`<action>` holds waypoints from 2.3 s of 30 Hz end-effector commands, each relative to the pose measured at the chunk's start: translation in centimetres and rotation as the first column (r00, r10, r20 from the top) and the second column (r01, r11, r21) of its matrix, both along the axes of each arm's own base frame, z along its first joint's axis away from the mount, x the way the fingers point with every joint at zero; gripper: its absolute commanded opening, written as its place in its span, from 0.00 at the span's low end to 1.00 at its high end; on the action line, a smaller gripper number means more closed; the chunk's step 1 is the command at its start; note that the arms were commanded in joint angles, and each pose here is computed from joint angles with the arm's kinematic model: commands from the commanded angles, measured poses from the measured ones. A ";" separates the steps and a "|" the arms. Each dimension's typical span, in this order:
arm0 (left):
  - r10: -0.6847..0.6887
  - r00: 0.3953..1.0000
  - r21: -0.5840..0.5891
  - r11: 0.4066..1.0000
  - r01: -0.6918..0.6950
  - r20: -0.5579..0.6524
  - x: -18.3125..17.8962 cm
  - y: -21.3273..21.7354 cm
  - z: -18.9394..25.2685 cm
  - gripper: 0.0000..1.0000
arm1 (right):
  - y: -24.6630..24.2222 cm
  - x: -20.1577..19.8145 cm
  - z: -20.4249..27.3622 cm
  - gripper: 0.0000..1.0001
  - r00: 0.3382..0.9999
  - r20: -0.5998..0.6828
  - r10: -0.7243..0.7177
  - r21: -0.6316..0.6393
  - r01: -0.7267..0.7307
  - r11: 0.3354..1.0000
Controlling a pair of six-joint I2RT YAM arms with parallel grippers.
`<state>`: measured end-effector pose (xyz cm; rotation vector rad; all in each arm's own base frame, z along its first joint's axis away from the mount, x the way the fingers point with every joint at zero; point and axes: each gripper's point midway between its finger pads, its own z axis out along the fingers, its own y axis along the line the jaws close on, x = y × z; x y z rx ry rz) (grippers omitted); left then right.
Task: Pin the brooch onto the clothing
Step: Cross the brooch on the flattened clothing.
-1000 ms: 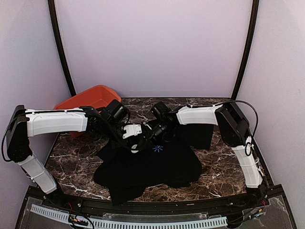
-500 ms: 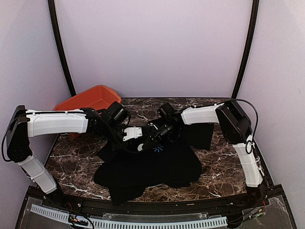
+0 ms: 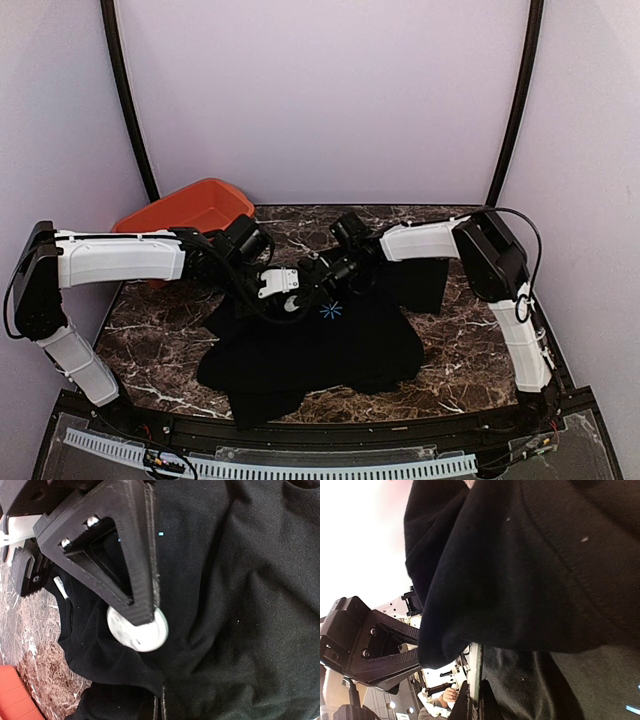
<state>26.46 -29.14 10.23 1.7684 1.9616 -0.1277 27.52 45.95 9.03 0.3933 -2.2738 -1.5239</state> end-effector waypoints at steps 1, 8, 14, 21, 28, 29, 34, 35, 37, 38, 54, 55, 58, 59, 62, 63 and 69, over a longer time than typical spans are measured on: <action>-0.011 1.000 -0.009 1.000 0.011 0.016 -0.5 0.1 0.7 0.01 | 0.9 -0.9 0.9 0.00 0.999 0.014 0.034 0.038 -0.035 0.999; -0.008 1.000 -0.014 1.000 0.008 0.017 -0.4 0.0 0.8 0.01 | 1.1 -1.2 1.2 0.00 0.999 0.020 0.042 0.045 -0.043 0.998; -0.010 1.000 -0.017 1.000 0.010 0.015 -0.5 0.0 0.8 0.01 | 2.0 -1.6 1.5 0.00 0.998 0.024 0.061 0.055 -0.063 0.997; -0.004 1.000 -0.009 1.000 0.004 0.024 -0.3 0.1 0.8 0.01 | 2.0 -2.2 1.4 0.00 0.995 0.037 0.088 0.061 -0.091 0.994; 0.001 1.000 -0.003 1.000 -0.001 0.029 -0.2 0.3 0.8 0.01 | -0.1 -1.5 0.7 0.00 0.997 0.070 0.043 0.020 -0.045 0.999; 0.002 1.000 -0.002 1.000 -0.001 0.030 -0.2 0.3 0.7 0.01 | -0.4 -1.4 0.8 0.00 0.996 0.076 0.037 0.023 -0.039 0.999; 0.003 1.000 -0.002 1.000 -0.003 0.030 -0.1 0.2 0.8 0.01 | -1.1 -1.8 1.2 0.00 0.996 0.083 0.035 0.030 -0.038 0.999; 0.004 1.000 -0.002 1.000 -0.004 0.029 -0.2 0.3 0.7 0.01 | -1.1 -1.9 1.2 0.00 0.996 0.083 0.037 0.030 -0.040 0.999; 0.004 1.000 -0.002 1.000 -0.003 0.031 -0.2 0.3 0.8 0.01 | -1.1 -1.9 1.1 0.00 0.996 0.081 0.038 0.030 -0.040 0.999; 0.003 1.000 -0.002 1.000 -0.003 0.030 -0.2 0.2 0.8 0.01 | -1.0 -1.9 1.1 0.00 0.996 0.081 0.037 0.030 -0.040 0.999; -0.006 1.000 -0.008 1.000 0.006 0.017 -0.4 0.1 0.6 0.01 | 0.8 -1.2 1.4 0.00 0.996 0.080 0.050 0.058 -0.055 0.997; -0.006 1.000 -0.008 1.000 0.006 0.018 -0.4 0.1 0.6 0.01 | 0.8 -1.2 1.4 0.00 0.995 0.081 0.050 0.058 -0.055 0.997; -0.005 1.000 -0.005 1.000 0.005 0.018 -0.3 0.1 0.5 0.01 | 0.8 -1.4 1.2 0.00 0.996 0.077 0.054 0.055 -0.058 0.997; 0.000 1.000 -0.003 1.000 0.000 0.022 -0.3 0.2 0.6 0.01 | 0.7 -1.5 1.0 0.00 0.996 0.074 0.054 0.051 -0.058 0.997; 0.009 1.000 0.008 1.000 -0.009 0.028 -0.1 0.3 0.4 0.01 | 0.3 -1.8 0.5 0.00 0.996 0.067 0.052 0.036 -0.055 0.998; 0.013 0.999 0.013 1.000 -0.014 0.031 0.0 0.4 0.4 0.01 | 0.1 -1.9 0.3 0.00 0.996 0.067 0.050 0.029 -0.052 0.998; 0.018 0.999 0.013 1.000 -0.018 0.033 0.1 0.4 0.4 0.01 | -0.8 -2.2 0.0 0.00 0.997 0.072 0.038 0.005 -0.038 0.999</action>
